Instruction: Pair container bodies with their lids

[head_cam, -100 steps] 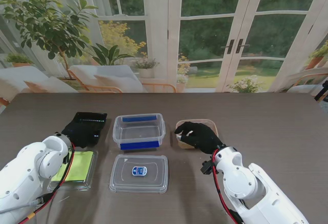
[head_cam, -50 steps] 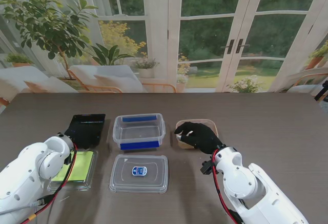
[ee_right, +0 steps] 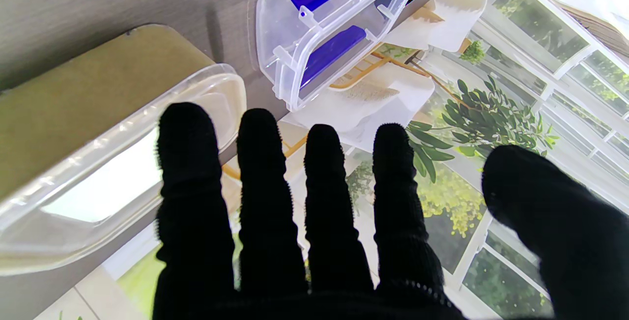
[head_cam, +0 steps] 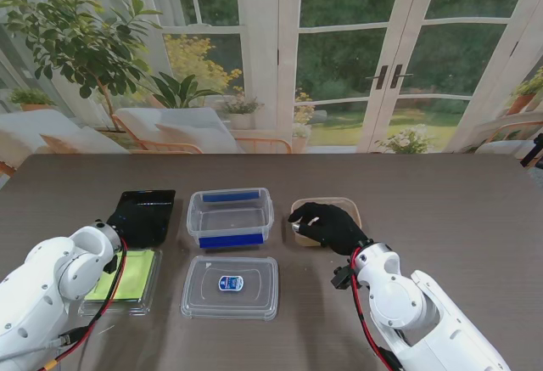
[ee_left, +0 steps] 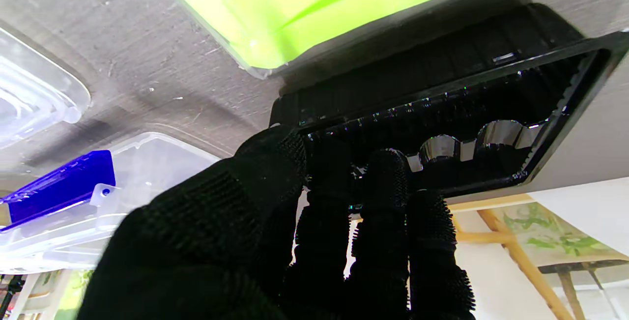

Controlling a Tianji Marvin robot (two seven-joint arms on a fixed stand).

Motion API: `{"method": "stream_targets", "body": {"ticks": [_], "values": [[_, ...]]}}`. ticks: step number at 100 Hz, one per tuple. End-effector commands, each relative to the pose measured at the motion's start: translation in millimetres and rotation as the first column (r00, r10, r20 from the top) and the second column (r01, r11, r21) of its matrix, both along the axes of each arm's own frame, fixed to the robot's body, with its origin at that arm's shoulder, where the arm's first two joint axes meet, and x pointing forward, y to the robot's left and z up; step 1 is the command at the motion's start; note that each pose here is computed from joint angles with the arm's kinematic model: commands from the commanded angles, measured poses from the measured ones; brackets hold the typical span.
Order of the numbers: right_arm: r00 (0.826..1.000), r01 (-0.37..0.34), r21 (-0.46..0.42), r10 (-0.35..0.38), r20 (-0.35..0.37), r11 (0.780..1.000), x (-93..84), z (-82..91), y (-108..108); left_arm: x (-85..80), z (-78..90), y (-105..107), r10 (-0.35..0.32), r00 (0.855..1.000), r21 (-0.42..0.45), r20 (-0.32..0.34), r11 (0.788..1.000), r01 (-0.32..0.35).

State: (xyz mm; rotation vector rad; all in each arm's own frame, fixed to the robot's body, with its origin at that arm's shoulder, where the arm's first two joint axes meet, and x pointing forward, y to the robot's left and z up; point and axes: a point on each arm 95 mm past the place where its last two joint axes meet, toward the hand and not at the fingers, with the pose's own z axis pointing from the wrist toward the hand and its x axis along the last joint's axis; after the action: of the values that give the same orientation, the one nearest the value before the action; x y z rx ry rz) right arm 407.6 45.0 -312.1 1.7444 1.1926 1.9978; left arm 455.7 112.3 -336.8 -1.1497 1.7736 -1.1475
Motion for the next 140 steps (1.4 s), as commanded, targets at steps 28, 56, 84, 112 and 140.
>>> {"method": "stream_targets", "body": {"ticks": [28,56,84,112,140], "values": [[1.0,-0.019,0.001,0.019,-0.015,1.0,-1.6,-2.9,4.7,-1.5,-0.6,0.4,-0.014,1.0,0.017,-0.014,1.0,0.015],[1.0,-0.023,0.001,0.023,-0.018,1.0,-0.4,-4.3,6.0,1.0,1.0,-3.8,-0.034,0.999,0.002,-0.005,0.999,0.034],[1.0,-0.022,0.002,0.022,-0.019,1.0,0.8,-5.2,6.1,2.4,1.3,-10.2,-0.05,0.999,-0.004,-0.01,0.999,0.05],[0.999,-0.025,0.002,0.025,-0.019,1.0,1.6,-6.1,6.3,-0.7,1.5,-9.1,-0.044,0.999,0.051,-0.017,0.998,0.045],[0.999,-0.026,0.005,0.027,-0.02,1.0,1.9,-6.9,6.8,-1.4,-3.3,-11.6,-0.053,0.999,0.067,-0.007,0.996,0.053]]}}
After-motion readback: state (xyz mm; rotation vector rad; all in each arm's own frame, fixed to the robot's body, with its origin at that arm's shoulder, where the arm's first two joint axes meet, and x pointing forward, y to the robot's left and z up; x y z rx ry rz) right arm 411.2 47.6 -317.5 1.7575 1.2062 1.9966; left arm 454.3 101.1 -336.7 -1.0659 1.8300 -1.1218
